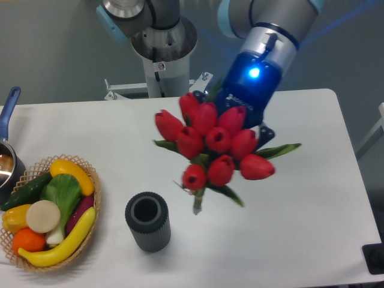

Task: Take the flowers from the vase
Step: 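Carry the tulip bunch away from the vase, holding it raised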

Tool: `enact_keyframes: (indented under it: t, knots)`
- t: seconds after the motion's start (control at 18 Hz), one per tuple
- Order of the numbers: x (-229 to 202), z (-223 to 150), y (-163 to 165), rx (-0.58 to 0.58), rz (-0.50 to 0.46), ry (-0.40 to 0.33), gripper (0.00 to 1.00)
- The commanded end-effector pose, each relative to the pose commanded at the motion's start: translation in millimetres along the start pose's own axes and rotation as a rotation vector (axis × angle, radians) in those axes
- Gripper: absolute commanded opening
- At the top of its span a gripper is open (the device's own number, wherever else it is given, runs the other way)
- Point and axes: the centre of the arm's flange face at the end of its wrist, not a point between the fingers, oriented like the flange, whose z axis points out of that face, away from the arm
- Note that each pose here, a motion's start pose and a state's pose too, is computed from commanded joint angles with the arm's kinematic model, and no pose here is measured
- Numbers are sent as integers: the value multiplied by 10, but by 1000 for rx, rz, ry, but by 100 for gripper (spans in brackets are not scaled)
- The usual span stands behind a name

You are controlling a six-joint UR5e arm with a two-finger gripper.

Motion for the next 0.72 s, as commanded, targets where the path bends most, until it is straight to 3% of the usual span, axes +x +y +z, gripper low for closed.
enact_keyframes:
  t: [0.72]
  knots:
    - [-443, -293, 304, -2, -5, -61, 42]
